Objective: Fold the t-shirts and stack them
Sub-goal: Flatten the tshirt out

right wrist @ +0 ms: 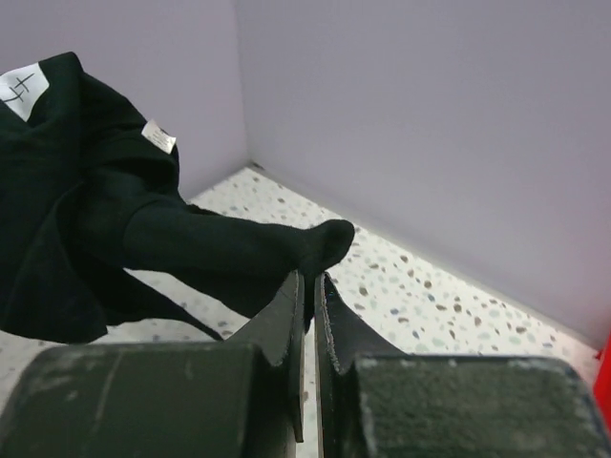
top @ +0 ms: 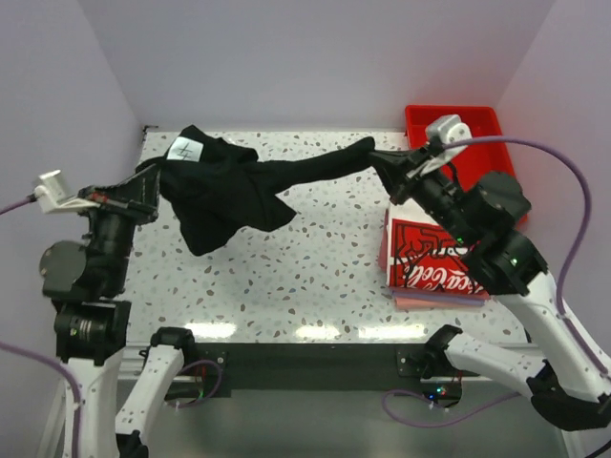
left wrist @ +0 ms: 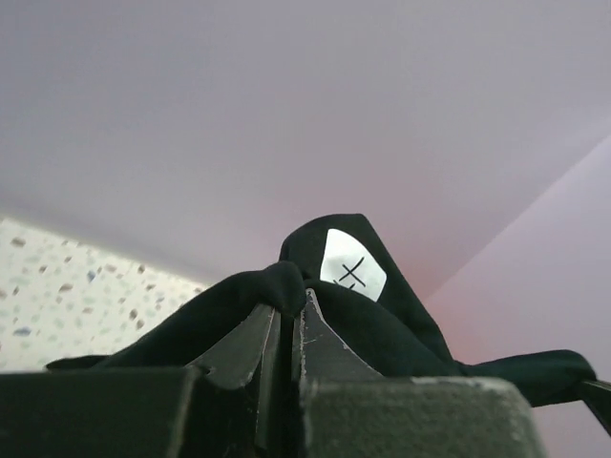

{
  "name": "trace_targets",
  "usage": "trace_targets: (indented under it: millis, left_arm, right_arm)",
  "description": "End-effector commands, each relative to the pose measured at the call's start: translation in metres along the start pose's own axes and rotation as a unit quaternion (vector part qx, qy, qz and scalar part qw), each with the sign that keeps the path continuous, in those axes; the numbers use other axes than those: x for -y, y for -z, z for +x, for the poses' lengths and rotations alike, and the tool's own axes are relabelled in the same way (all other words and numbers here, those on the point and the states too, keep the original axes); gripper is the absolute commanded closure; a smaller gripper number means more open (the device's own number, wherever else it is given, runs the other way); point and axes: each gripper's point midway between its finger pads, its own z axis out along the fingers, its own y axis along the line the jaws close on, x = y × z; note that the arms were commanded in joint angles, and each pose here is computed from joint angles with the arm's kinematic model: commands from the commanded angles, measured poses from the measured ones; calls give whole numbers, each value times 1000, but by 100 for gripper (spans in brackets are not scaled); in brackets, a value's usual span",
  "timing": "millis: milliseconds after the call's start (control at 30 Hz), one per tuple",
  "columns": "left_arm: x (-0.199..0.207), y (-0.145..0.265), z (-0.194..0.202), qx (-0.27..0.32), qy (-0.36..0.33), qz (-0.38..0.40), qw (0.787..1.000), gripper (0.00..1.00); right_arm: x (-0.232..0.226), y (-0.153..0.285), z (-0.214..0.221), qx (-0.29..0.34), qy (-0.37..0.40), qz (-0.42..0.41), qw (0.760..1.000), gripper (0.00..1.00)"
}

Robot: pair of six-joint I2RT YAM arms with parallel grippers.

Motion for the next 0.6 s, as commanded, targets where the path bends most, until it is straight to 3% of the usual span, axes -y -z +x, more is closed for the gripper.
trace_targets:
  millis: [0, 100, 200, 333, 367, 467, 500, 533, 567]
  left_arm:
    - [44, 35, -43, 48, -7, 68, 996, 100]
    - [53, 48, -55, 62, -11, 79, 995, 99]
    - [39, 35, -43, 45, -9, 53, 998, 96]
    - [-30, -26, 18, -40, -13, -74, 996, 94]
    - [-47, -37, 32, -56, -17, -102, 993, 93]
    - [-123, -79, 92, -118, -51, -217, 968, 67]
    - [-142, -87, 99, -124, -59, -253, 958, 42]
    - [-176, -94, 135, -182, -71, -304, 932, 25]
    - [-186, -97, 147, -207, -72, -320, 922, 11]
  right_arm:
    - [-23, 32, -25, 32, -23, -65, 997, 100]
    - [-24, 44, -32, 41, -31, -68, 996, 100]
    - [-10, 37, -16, 18, -32, -26, 999, 100]
    - [18, 10, 42, -58, -23, 57, 996, 100]
    - [23, -5, 80, -104, -16, 74, 992, 100]
    - [45, -30, 164, -198, -11, 126, 972, 100]
    - [62, -34, 188, -221, -33, 149, 963, 100]
    - [63, -39, 213, -243, -56, 134, 959, 100]
    - [73, -45, 248, -280, -76, 142, 946, 100]
